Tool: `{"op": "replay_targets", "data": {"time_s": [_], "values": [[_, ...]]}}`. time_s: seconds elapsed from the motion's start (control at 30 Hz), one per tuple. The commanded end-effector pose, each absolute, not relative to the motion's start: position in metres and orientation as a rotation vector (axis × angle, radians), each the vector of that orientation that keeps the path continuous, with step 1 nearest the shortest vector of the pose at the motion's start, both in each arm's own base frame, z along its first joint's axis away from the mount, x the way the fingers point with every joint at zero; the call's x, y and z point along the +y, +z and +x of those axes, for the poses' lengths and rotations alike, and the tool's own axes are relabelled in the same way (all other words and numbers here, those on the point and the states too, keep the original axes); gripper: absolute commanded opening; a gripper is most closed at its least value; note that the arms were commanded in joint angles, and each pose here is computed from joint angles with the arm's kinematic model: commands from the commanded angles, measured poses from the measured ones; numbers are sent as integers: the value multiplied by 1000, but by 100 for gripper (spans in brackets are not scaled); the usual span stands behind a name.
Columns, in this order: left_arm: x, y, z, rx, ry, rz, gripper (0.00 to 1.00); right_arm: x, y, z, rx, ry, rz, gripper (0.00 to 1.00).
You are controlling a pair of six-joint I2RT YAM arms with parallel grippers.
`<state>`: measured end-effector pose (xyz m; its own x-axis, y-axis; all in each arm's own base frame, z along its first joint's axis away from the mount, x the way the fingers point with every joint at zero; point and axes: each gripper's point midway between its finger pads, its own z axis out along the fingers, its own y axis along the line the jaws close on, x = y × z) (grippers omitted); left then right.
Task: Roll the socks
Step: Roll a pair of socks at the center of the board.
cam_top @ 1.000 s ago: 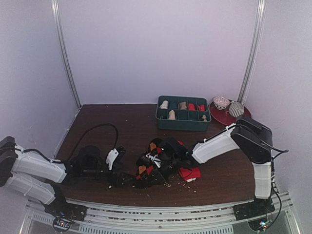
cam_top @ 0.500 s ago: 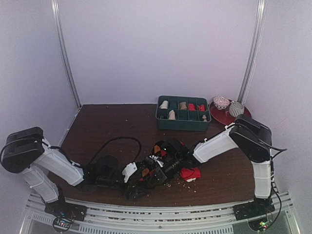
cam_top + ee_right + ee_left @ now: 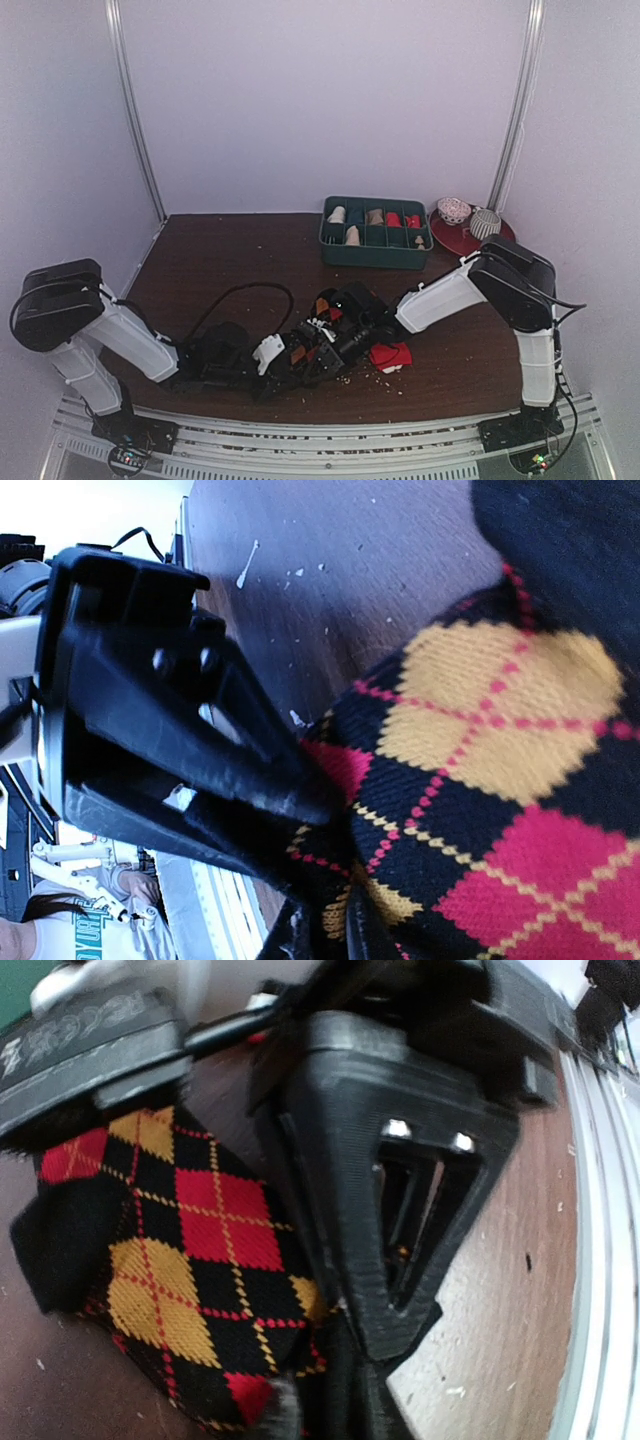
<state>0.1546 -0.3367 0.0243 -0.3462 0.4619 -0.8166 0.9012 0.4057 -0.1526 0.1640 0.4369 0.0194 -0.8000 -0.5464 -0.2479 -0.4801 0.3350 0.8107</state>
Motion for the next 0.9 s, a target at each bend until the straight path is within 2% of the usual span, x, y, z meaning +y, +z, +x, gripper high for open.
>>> {"op": "replay_targets", "data": {"time_s": [0.0,0.07,0.17,0.3,0.4,0.67,0.87], "values": [[-336,15,154,1992,-805,1148,0,394,-40,152,-2606,-1148,830,14],[-336,12,152,2011,-816,1152,0,397,-32,155,-2609,-1172,886,17],[-335,9,148,2057,-842,1132,0,404,-3,163,-2624,-1258,1053,32],[-331,0,140,2189,-856,1124,0,410,65,182,-2727,-1475,1449,36],[-328,-5,133,2260,-872,1129,0,401,91,192,-2843,-1488,1764,38],[-322,-12,120,2329,-912,1144,0,405,75,166,-2671,-1113,2607,44],[-320,-19,117,2360,-910,1143,0,417,66,150,-2542,-1156,2748,44]]}}
